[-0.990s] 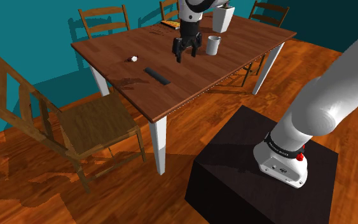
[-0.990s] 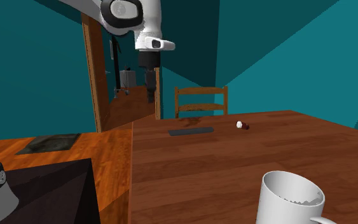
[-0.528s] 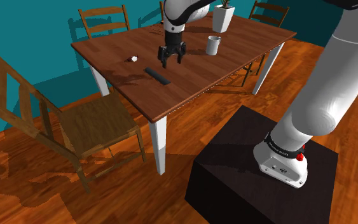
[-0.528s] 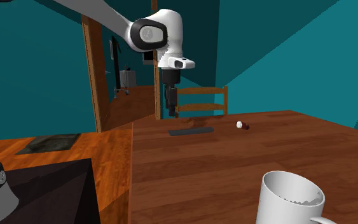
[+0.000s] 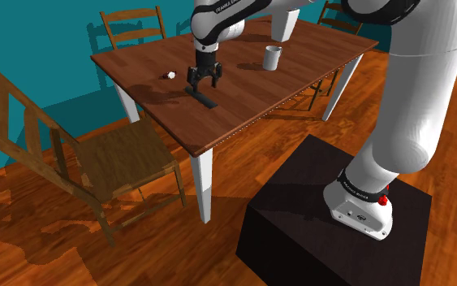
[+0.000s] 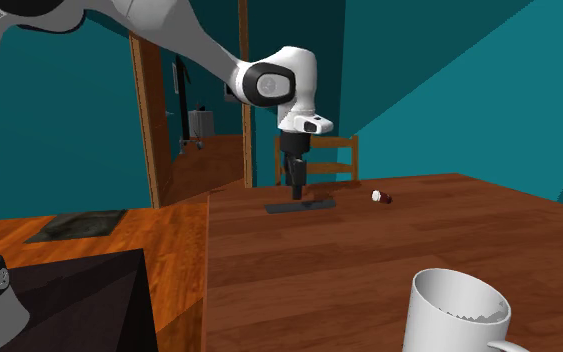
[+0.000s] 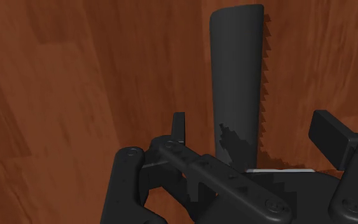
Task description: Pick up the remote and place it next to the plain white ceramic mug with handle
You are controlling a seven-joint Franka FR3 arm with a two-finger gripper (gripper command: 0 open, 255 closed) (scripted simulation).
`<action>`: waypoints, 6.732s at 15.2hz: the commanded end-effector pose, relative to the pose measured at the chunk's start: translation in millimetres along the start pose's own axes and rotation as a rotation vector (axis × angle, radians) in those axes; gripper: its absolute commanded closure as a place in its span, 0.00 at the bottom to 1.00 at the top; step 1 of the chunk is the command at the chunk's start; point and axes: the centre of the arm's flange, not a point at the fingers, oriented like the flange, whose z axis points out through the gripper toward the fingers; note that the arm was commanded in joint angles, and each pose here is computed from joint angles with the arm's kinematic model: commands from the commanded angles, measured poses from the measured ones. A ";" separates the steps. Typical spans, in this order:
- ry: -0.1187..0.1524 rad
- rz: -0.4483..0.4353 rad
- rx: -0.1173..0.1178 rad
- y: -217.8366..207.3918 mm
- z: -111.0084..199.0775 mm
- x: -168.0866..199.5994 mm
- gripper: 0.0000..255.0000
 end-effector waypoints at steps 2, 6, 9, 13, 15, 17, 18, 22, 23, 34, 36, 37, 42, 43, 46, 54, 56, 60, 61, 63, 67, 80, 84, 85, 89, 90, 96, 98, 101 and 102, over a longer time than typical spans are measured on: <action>0.001 0.001 0.002 -2.0 14.8 3.2 0.00; 0.001 0.001 0.002 -2.0 39.0 3.3 0.00; 0.001 0.001 0.002 -2.0 39.0 3.3 0.00; 0.001 0.001 0.002 -2.0 39.0 3.3 0.00; 0.001 0.001 0.002 -2.0 39.0 3.3 1.00; 0.001 0.001 0.002 -2.0 39.0 3.3 1.00; 0.001 0.001 0.002 -1.4 39.2 3.2 1.00; 0.001 0.001 0.002 -1.5 40.0 3.2 1.00; 0.001 0.001 0.002 -1.5 40.3 2.9 1.00; 0.001 0.001 0.002 -6.2 -13.6 2.7 1.00; 0.001 0.001 0.002 -7.0 -24.2 2.5 1.00; 0.001 0.001 0.002 -7.4 -29.4 2.5 1.00; 0.001 0.001 0.002 -9.5 -55.7 2.2 1.00; 0.001 0.001 0.002 -10.0 -61.0 2.1 1.00; 0.001 0.001 0.002 -11.2 -76.8 2.0 1.00; 0.001 0.001 0.002 -14.6 -118.9 1.5 1.00; 0.001 0.001 0.002 -15.4 -129.4 1.4 1.00; 0.001 0.001 0.002 9.8 -139.2 -3.8 1.00; 0.001 0.001 0.002 22.7 -140.2 -6.3 1.00; 0.001 0.001 0.002 48.5 -142.2 -11.4 1.00; 0.001 0.001 0.002 100.2 -146.2 -21.6 1.00; 0.001 0.001 0.002 268.0 -159.2 -54.6 1.00; 0.001 0.001 0.002 319.7 -163.2 -64.8 1.00; 0.001 0.001 0.002 332.6 -164.2 -67.3 1.00; 0.001 0.001 0.002 384.2 -168.2 -77.5 1.00; 0.001 0.001 0.002 397.2 -169.2 -80.0 1.00; 0.001 0.001 0.002 469.8 -174.8 -94.3 1.00; 0.001 0.001 0.002 470.7 -164.3 -94.3 1.00; 0.001 0.001 0.002 471.9 -148.5 -94.0 1.00; 0.001 0.001 0.002 472.4 -143.3 -94.0 1.00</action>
